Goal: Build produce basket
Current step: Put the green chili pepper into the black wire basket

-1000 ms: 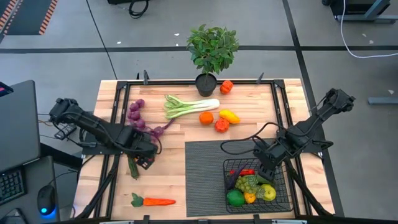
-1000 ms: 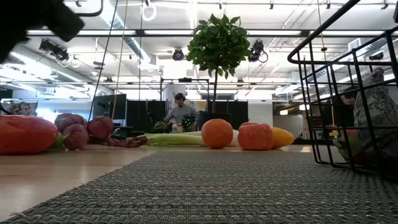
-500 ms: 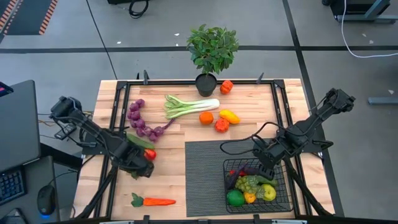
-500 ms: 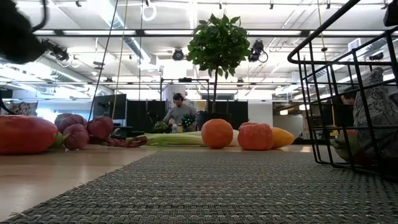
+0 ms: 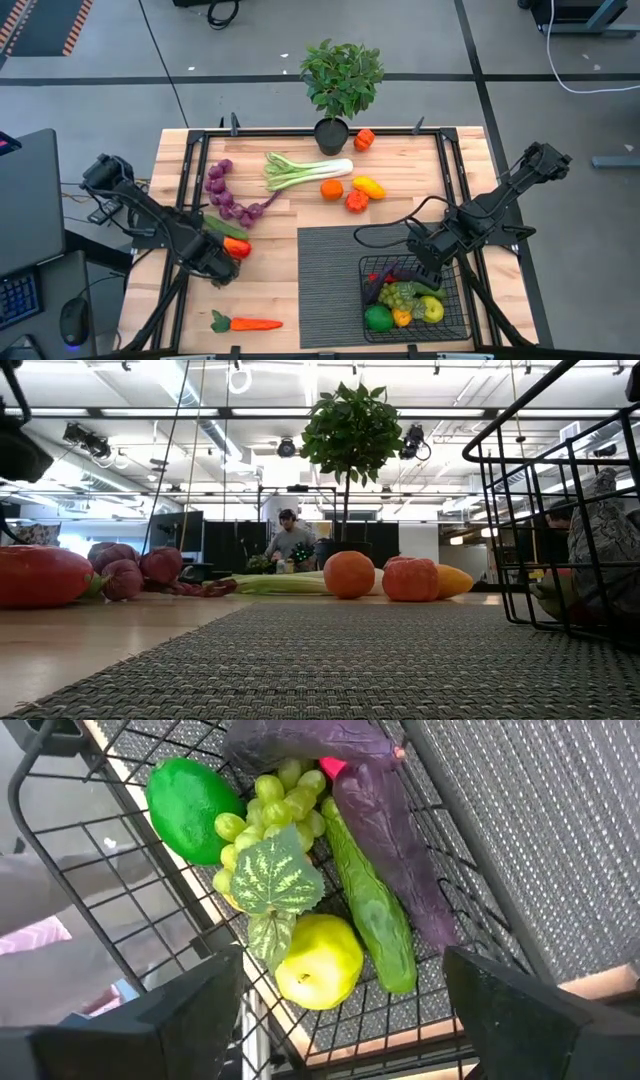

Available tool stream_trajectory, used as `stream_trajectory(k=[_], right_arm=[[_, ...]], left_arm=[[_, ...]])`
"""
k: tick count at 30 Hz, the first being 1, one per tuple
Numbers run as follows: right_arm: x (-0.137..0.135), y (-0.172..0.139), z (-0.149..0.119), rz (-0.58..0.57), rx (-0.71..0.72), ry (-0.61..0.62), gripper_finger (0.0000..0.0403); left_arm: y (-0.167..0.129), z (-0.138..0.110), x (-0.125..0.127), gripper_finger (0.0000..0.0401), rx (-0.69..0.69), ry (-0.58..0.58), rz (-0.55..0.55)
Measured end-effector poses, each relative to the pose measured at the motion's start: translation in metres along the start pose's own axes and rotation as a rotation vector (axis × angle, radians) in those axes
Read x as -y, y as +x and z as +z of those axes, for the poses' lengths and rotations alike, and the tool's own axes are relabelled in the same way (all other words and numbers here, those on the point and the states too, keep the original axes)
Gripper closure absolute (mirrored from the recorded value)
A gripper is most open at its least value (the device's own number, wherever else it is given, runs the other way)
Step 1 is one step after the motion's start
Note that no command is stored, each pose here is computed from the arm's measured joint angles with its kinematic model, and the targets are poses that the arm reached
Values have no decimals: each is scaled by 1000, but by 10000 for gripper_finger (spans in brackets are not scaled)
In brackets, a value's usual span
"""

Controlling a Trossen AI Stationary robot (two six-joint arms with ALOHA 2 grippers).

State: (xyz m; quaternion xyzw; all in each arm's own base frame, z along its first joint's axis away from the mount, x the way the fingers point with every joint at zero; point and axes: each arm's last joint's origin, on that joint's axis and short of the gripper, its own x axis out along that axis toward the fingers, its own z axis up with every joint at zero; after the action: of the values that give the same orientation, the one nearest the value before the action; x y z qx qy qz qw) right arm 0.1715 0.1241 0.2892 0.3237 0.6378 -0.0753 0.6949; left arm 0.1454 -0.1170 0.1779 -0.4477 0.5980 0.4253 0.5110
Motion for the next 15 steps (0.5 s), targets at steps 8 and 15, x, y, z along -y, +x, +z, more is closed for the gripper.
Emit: stream_trajectory(k=[8,15], right_arm=[[-4,0,-5,48,-82,88,58],[-5,0,-6,57,-105,194,58]], left_arm=[[44,5,-5,117,-125,-39,-105],[50,8,-9,129,-113,6,-117]])
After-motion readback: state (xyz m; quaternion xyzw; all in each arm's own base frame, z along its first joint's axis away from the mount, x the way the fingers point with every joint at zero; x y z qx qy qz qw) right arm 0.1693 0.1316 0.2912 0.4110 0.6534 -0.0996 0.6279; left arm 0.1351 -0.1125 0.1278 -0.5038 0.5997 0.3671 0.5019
